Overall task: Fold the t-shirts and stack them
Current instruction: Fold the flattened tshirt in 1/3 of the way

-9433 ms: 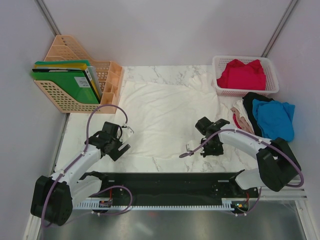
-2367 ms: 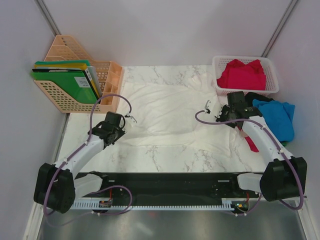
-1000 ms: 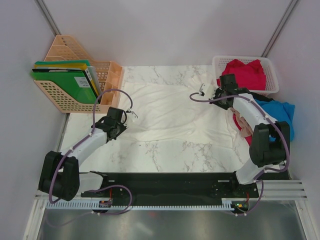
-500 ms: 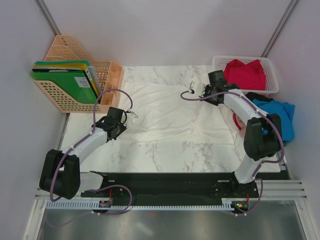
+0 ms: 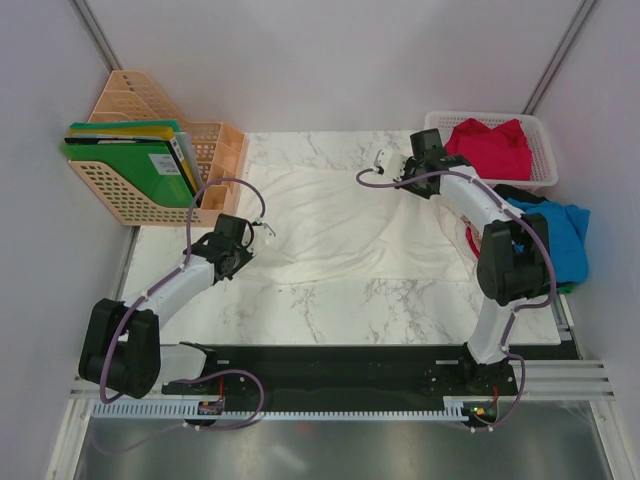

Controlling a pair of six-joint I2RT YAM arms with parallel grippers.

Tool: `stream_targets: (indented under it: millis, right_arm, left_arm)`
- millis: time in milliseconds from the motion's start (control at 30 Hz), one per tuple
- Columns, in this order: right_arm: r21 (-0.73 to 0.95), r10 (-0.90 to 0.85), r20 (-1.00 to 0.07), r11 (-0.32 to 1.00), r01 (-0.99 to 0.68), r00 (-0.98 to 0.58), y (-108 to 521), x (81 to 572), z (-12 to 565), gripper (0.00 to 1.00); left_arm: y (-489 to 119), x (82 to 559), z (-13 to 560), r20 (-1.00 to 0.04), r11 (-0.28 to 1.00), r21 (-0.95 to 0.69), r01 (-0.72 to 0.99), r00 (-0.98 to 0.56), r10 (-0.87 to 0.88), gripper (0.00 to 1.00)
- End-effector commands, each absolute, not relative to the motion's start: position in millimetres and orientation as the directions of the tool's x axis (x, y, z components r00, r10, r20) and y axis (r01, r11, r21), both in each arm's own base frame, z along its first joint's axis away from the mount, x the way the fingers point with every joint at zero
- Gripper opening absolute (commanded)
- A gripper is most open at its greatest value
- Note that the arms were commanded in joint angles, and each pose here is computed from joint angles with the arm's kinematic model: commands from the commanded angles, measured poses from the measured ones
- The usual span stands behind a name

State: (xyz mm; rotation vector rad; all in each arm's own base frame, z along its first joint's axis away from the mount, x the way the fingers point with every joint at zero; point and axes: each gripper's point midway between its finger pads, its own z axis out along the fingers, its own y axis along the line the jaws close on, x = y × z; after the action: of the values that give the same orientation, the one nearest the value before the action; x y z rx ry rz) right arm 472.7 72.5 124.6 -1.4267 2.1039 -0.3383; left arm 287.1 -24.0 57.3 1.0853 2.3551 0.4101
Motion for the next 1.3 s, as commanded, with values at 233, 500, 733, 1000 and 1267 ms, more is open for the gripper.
stream_targets:
  millis: [233,500,733,1000,1267]
  right_arm:
    - [-0.554,-0.915,-0.306,0.396,-0.733,-0.263,78.5,496.6,130.8,0.00]
    - [-0.554,-0.917,-0.291,0.393,-0.734,-0.271,74.8,494.4,124.9,0.00]
    - [-0.559,-0.919,-0.279,0.390,-0.732,-0.278,73.0,494.9,120.7,0.00]
    - [-0.553,-0.922,-0.274,0.385,-0.739,-0.275,73.0,493.4,115.8,0.00]
    - [-0.549,-0.922,-0.269,0.385,-0.742,-0.279,72.1,493.8,108.8,0.00]
  left_arm:
    - [-28.7,299.8,64.4,-0.362,0.641,0.479,0.599,-0.531,0.766,0.02]
    - [-27.8,314.6,75.4,-0.369,0.646,0.510,0.569,-0.533,0.761,0.02]
    - [-24.3,324.7,72.7,-0.345,0.650,0.523,0.551,-0.561,0.753,0.02]
    - [-9.6,322.7,54.6,-0.248,0.636,0.548,0.544,-0.620,0.744,0.02]
    - [-10.0,329.0,57.4,-0.269,0.652,0.544,0.528,-0.627,0.732,0.02]
